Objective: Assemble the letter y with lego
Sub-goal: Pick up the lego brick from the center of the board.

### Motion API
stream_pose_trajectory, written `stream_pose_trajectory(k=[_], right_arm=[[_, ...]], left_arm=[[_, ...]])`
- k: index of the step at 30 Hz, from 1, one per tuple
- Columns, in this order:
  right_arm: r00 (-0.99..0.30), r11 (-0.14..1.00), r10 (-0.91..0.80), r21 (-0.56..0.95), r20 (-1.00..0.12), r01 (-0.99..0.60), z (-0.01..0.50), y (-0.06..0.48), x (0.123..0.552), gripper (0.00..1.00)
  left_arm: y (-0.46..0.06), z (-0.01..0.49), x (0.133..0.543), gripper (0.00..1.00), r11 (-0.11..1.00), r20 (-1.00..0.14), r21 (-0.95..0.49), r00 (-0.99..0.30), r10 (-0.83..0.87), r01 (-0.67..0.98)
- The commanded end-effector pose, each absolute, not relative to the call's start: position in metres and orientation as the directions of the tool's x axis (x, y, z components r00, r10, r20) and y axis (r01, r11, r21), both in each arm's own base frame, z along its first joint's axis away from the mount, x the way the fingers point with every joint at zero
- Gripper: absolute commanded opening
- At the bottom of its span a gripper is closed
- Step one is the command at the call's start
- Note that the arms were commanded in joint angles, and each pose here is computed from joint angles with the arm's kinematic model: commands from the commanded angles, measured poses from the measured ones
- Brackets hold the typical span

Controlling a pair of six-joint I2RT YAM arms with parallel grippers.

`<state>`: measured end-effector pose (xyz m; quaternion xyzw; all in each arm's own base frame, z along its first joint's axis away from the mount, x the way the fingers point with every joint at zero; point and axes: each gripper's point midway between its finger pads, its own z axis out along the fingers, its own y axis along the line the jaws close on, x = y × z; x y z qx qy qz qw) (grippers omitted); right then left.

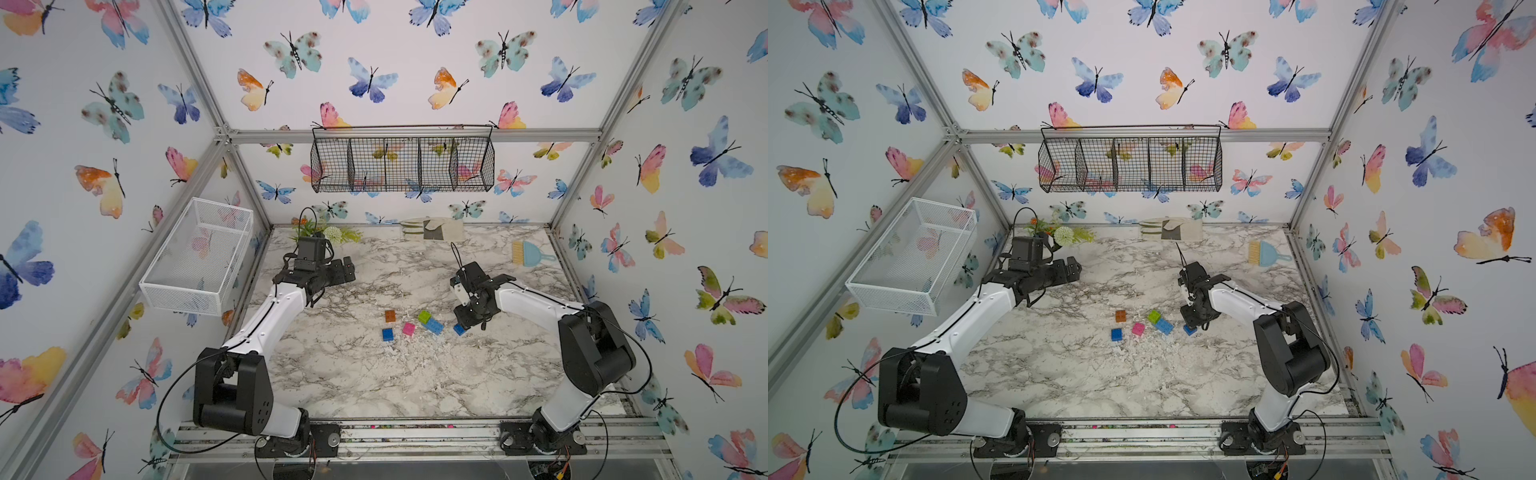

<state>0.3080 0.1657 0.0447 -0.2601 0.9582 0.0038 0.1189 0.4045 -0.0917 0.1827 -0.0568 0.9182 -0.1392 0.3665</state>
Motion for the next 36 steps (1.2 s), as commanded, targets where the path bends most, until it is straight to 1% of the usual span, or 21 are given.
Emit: stream_pose_trajectory(k=[1,4,9,17,19,22,31,36], right_arm=[[-0.803,0.833,-0.546,-0.05,-0.239,-0.552,0.048,0.172,0.306,0.53],[-0.785,0.813,-0.575,-0.051,-0.232,-0.58,0.042,0.176,0.305,0.51],[-0.763,0.783,-0.617,-0.06,-0.193,-0.619,0.03,0.184,0.3,0.5],[-0.77,0.788,-0.614,-0.074,-0.172,-0.611,0.021,0.181,0.299,0.5],[-0.772,0.789,-0.614,-0.076,-0.164,-0.61,0.018,0.18,0.299,0.49],[-0.773,0.789,-0.613,-0.072,-0.159,-0.611,0.017,0.18,0.297,0.44],[-0.78,0.791,-0.611,-0.073,-0.136,-0.607,0.011,0.178,0.295,0.44],[-0.785,0.795,-0.607,-0.085,-0.125,-0.601,0.01,0.176,0.296,0.4]], left_arm=[[-0.095,0.185,0.406,0.99,0.951,-0.653,-0.309,-0.73,-0.201,0.014],[-0.094,0.184,0.406,0.99,0.952,-0.652,-0.307,-0.73,-0.204,0.009],[-0.094,0.183,0.407,0.99,0.952,-0.648,-0.306,-0.734,-0.205,0.004],[-0.093,0.181,0.407,0.99,0.953,-0.645,-0.302,-0.736,-0.206,-0.002],[-0.092,0.18,0.407,0.99,0.954,-0.642,-0.3,-0.738,-0.206,-0.005],[-0.092,0.179,0.407,0.98,0.955,-0.642,-0.297,-0.739,-0.205,-0.007],[-0.092,0.179,0.407,0.98,0.955,-0.641,-0.296,-0.74,-0.205,-0.008],[-0.092,0.179,0.407,0.98,0.955,-0.641,-0.296,-0.739,-0.205,-0.008]])
